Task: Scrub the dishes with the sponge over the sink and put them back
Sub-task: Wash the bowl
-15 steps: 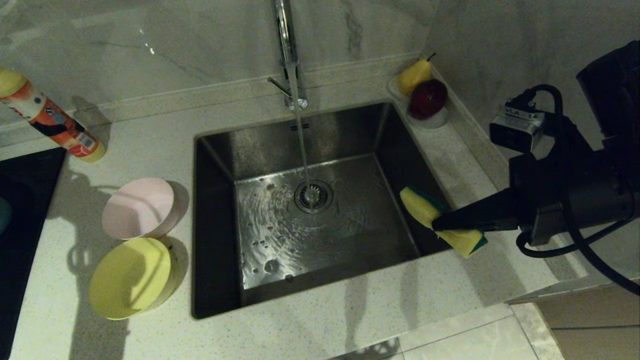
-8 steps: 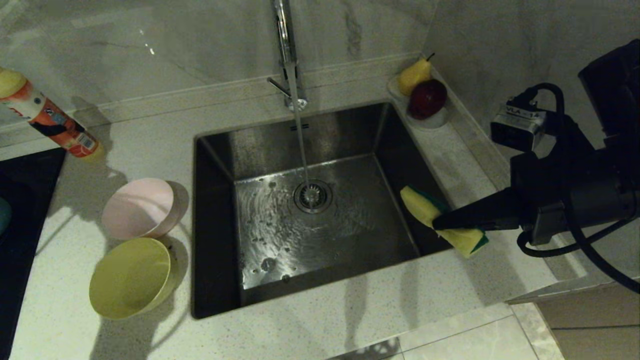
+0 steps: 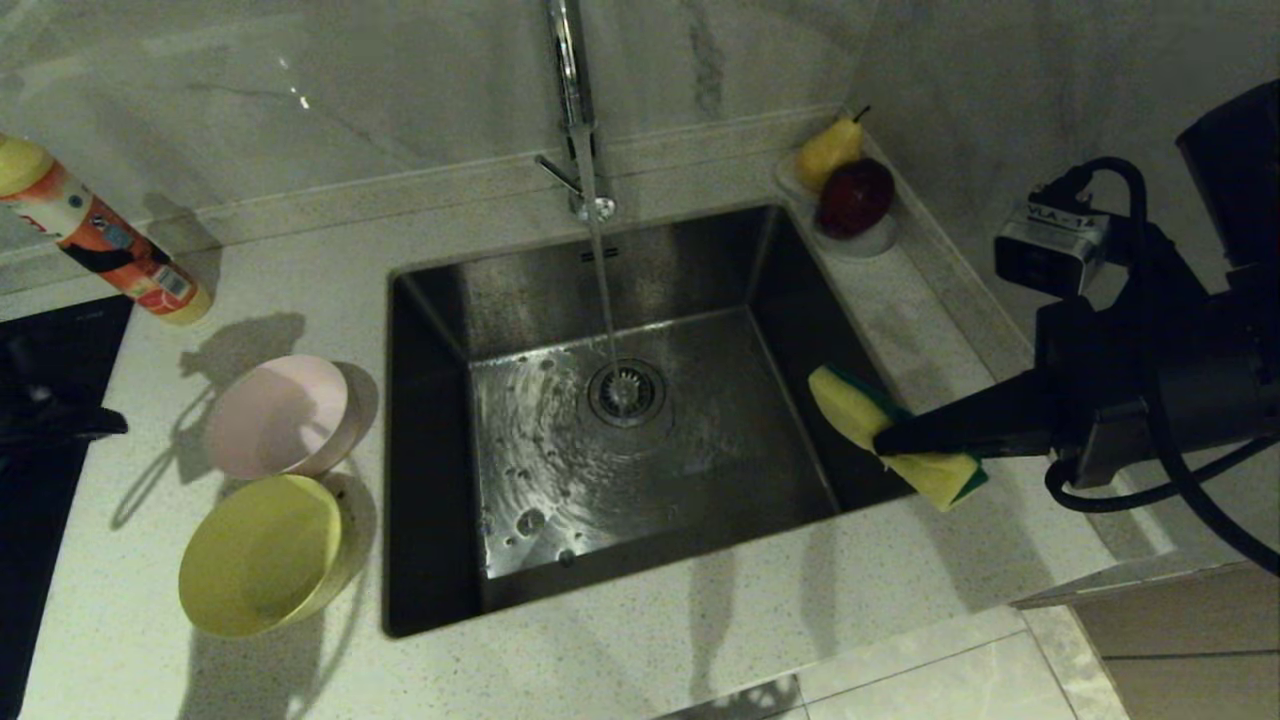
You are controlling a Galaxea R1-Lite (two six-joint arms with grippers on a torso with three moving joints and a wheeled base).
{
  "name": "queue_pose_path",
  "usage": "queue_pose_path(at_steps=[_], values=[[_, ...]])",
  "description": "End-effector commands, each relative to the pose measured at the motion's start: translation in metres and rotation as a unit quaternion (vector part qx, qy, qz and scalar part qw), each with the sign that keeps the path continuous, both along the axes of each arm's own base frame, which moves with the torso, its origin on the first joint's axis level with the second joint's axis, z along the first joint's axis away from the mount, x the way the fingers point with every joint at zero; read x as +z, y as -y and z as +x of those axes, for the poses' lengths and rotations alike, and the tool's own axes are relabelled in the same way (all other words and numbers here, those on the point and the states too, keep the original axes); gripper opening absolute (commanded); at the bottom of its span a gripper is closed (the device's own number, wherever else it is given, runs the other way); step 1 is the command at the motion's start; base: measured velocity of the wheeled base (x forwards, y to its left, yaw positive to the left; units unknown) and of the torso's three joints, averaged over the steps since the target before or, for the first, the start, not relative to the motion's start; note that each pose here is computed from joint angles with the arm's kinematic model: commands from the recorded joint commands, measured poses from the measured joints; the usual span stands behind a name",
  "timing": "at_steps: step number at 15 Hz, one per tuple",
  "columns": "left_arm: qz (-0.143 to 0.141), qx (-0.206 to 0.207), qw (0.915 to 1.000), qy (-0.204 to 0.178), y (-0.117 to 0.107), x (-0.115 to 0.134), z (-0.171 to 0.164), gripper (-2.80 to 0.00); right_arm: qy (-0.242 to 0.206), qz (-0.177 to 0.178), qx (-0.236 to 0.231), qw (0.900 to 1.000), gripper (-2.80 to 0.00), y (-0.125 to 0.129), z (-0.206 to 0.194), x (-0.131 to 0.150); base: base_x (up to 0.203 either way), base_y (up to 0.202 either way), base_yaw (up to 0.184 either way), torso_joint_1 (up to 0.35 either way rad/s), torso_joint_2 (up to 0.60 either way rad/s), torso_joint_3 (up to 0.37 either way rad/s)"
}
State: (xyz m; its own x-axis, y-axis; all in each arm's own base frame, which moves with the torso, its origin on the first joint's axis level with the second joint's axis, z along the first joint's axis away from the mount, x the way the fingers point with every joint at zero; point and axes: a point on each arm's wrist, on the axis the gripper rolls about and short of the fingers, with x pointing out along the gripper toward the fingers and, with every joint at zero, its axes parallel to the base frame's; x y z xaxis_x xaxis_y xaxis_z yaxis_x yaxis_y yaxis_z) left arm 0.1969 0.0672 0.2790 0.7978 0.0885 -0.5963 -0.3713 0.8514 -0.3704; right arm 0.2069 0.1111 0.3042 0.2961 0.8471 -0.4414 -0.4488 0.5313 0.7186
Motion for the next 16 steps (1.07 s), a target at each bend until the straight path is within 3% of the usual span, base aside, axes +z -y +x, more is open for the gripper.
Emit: queue_pose_path(at_steps=[1,5,11,16], values=[[-0.018,-0.004,0.9991,-0.038,0.002,-0.019,0.018,0.0,-0.002,0.001,0.001,1.0,-2.8,0.0,0.0,0.0,0.0,0.0,0.0,0.0,0.0,0.0],[-0.02,0.025,0.9981,-0.052,-0.007,-0.035,0.042,0.0,-0.004,0.0,0.001,1.0,-2.8,0.0,0.001,-0.001,0.0,0.0,0.0,0.0,0.0,0.0],[-0.032,0.028,0.9956,-0.083,-0.013,-0.054,0.063,0.0,0.0,0.001,-0.001,1.0,-2.8,-0.001,0.001,0.002,0.0,0.0,0.0,0.0,0.0,0.0],[-0.043,0.037,0.9949,-0.083,-0.017,-0.062,0.074,0.0,0.0,0.001,-0.003,1.0,-2.8,0.0,0.001,0.001,0.0,0.0,0.0,0.0,0.0,0.0]])
